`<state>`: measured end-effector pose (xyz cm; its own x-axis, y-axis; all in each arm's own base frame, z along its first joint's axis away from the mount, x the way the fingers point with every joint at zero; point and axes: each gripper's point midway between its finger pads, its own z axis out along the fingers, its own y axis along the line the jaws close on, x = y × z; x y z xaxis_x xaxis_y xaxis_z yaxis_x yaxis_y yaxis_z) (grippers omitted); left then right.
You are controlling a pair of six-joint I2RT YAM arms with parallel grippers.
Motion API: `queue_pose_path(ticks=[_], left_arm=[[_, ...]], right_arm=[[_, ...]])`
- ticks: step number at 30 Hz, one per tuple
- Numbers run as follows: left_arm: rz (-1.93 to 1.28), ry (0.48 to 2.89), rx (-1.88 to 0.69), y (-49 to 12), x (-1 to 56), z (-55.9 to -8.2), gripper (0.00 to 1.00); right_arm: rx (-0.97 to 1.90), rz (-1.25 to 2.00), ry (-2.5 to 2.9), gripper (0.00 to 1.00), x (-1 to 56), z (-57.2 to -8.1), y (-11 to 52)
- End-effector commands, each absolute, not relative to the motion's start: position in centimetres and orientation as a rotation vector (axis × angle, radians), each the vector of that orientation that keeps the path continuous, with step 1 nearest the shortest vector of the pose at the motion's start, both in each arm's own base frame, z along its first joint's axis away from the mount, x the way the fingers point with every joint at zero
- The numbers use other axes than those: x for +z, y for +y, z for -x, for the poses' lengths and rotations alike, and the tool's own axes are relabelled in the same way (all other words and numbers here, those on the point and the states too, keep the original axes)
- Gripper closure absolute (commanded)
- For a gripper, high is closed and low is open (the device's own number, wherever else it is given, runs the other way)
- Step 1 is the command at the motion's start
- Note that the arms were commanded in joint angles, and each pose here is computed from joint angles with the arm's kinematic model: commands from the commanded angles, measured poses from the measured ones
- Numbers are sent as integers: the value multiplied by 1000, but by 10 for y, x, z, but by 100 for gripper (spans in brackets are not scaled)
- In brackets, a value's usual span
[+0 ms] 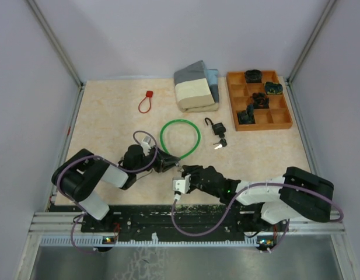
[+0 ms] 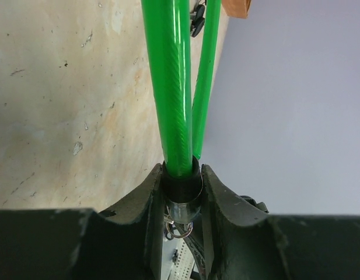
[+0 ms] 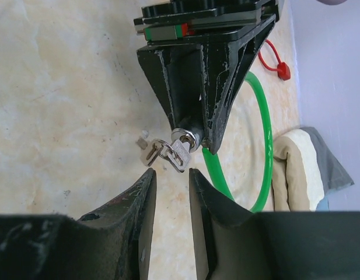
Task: Unlock with the key
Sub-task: Unlock the lock.
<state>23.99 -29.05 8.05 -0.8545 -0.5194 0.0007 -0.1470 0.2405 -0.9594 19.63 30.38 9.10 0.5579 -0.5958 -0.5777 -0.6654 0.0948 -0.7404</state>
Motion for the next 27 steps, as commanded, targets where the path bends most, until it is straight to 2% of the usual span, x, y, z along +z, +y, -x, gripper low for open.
queue_pose_path(ticks=[1,12,17,25,27], left_arm=[[521,2085,-1690,-295,112,-251,100],[532,2064,-1672,-291,121,-251,100],[529,2041,-1669,-289,126,-249,100],[494,1946,-1673,-279,142,-244,100],[476,1904,-1687,-276,148,-242,100]], right_arm=[[21,1449,1026,71,126,-209,321],[66,1384,997,72,131,-210,340],[156,1291,1043,80,136,-209,348],[378,1076,1138,99,152,-204,357],[459,1017,1157,100,160,-202,359]])
